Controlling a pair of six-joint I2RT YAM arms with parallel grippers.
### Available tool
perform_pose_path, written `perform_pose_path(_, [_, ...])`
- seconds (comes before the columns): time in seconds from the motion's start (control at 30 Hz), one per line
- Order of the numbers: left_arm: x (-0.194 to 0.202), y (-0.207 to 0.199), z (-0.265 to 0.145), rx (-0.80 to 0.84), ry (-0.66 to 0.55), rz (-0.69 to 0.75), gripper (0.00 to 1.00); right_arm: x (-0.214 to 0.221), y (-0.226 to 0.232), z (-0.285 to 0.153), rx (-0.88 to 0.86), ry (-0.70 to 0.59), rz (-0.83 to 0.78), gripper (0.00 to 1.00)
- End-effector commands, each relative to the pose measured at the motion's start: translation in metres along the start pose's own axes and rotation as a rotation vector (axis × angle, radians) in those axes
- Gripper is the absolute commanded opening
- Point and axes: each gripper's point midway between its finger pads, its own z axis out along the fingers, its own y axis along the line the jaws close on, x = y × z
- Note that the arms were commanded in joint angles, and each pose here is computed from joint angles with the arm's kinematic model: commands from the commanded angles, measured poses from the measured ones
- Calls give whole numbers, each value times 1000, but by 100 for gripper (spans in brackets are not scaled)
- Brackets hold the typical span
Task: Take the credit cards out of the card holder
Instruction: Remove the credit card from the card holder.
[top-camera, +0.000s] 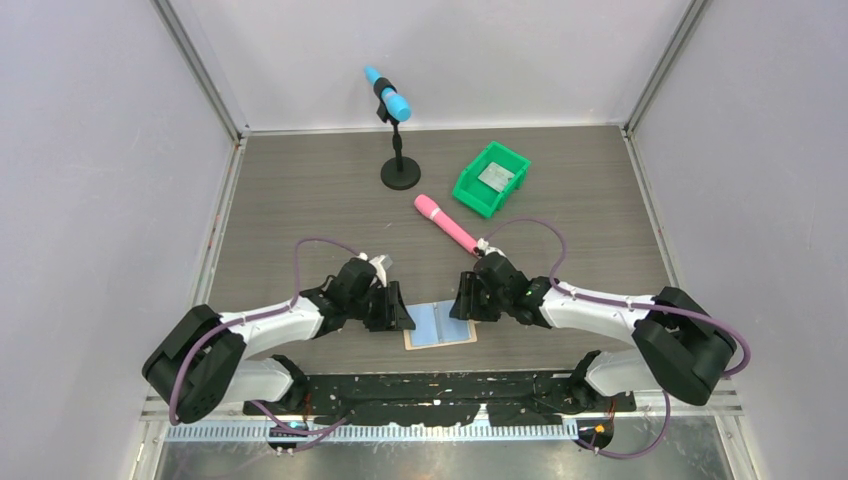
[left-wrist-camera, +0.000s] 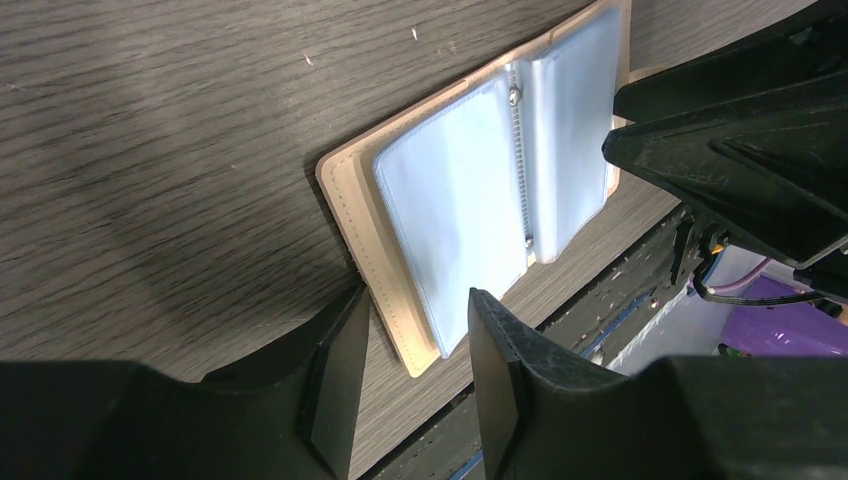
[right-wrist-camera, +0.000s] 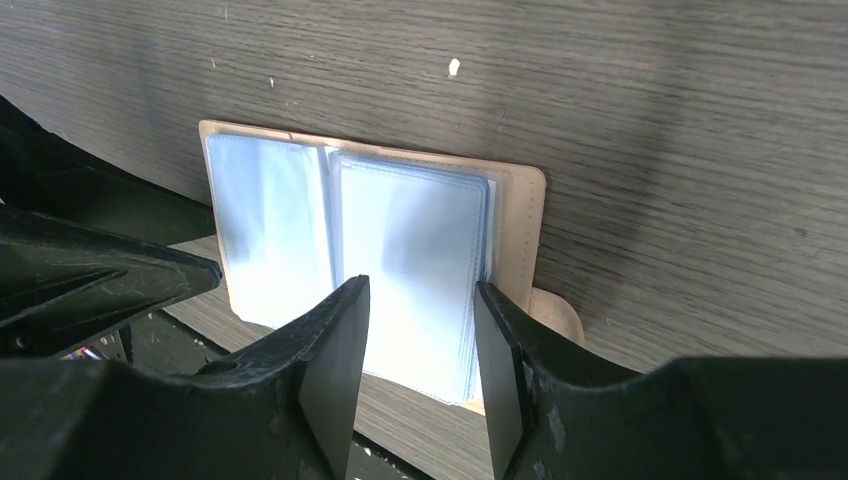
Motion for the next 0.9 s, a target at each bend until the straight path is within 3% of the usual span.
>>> perform_pose_path(0.0, [-2, -1, 2, 8, -2, 4, 43, -1, 1, 3, 3, -1, -15, 50])
perform_pose_path(0.13, [-1, -1, 3, 11, 3, 4, 43, 1, 1, 3, 4, 8, -21, 50])
perform_pose_path(0.43, [0, -2, 6, 20, 11, -1, 41, -6, 43, -5, -225, -28, -10, 49])
perform_pose_path(0.87, [3, -1, 6, 26, 12, -14, 40, 2, 62, -3, -344, 18, -7, 47])
